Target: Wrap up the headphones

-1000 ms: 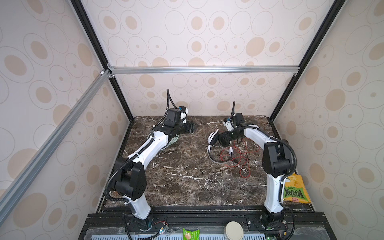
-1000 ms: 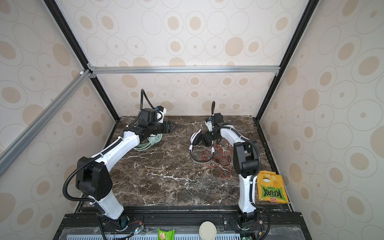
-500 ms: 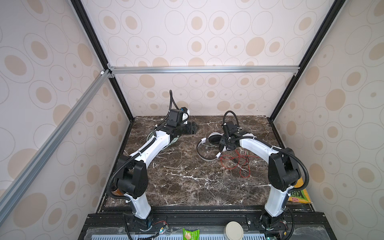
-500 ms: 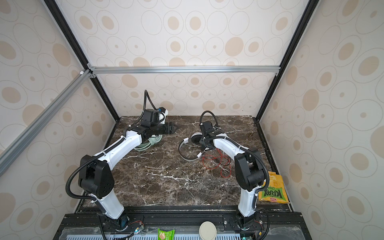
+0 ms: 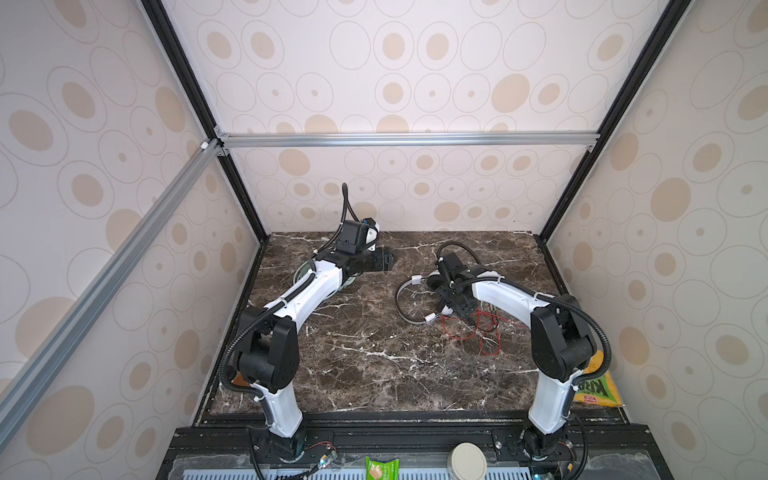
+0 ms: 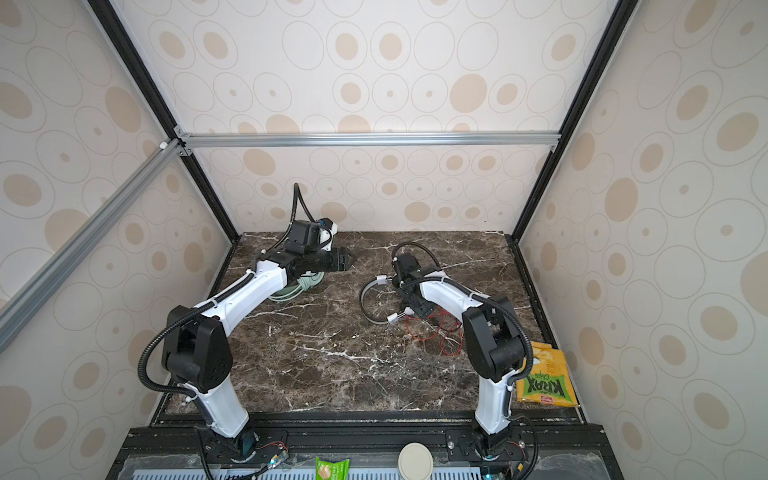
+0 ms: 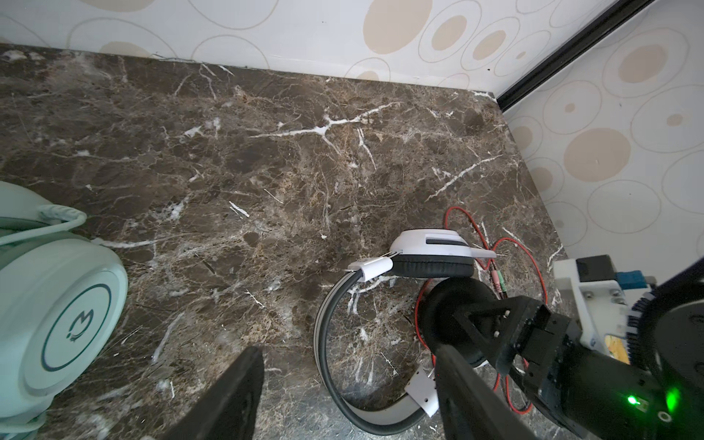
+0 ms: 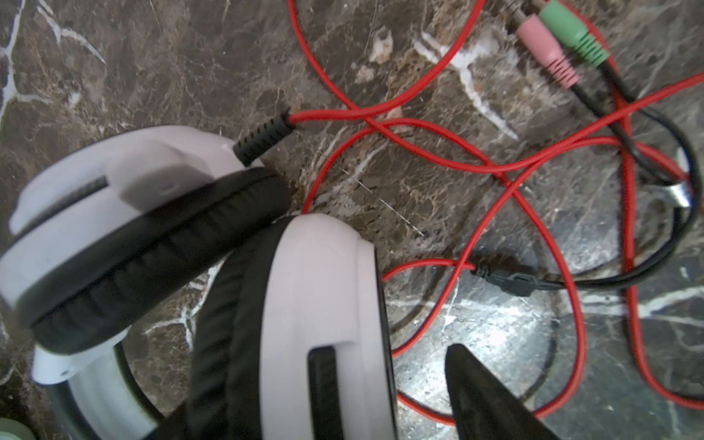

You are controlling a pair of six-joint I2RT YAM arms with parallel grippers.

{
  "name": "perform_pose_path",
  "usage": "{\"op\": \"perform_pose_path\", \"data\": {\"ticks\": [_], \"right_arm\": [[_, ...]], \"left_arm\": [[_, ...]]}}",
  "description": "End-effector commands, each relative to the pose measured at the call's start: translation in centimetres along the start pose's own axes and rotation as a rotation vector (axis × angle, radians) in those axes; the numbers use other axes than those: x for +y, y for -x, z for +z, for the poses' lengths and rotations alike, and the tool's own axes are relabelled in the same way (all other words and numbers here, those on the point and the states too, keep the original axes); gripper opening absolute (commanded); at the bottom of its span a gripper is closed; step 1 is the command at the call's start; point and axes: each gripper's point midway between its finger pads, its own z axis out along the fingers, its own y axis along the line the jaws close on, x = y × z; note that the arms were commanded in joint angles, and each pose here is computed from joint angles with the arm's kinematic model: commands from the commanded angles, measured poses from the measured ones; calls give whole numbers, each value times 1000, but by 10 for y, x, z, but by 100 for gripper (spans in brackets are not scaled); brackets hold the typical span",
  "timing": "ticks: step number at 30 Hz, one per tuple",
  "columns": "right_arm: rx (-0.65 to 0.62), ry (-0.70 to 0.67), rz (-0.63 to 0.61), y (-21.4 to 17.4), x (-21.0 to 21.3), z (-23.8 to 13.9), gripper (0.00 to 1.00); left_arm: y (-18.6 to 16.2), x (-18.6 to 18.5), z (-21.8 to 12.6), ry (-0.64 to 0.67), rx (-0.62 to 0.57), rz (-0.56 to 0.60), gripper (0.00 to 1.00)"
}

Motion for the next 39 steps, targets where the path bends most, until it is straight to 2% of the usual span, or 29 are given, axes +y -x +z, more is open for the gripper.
{"op": "perform_pose_path", "data": {"ticks": [1,7,12,15,20,26,32,39], "right_arm": [[-54,12,-91,12,-10,-24,84],[-137,224,-341,23,-6,-67,84],[-193,405,-470,27,-10,-102,82],[-195,434,-527,26,-13,-109,80],[-89,447,-553,16,-8,-95,80],[49,427,-577,5,5,-61,79],[26,431,-586,1,-5,-44,79],[-38,438,-570,6,-25,-41,78]], "left_arm": [[4,-5,5,28,4,44,72],[-30,-24,27,134,94,108,72],[-72,-49,39,138,170,91,70],[-90,-48,37,195,184,88,70],[-110,-38,29,293,210,5,69],[-126,-40,21,320,213,-99,70],[-157,-27,32,404,329,-197,71],[-165,-31,61,441,421,-224,72]]}}
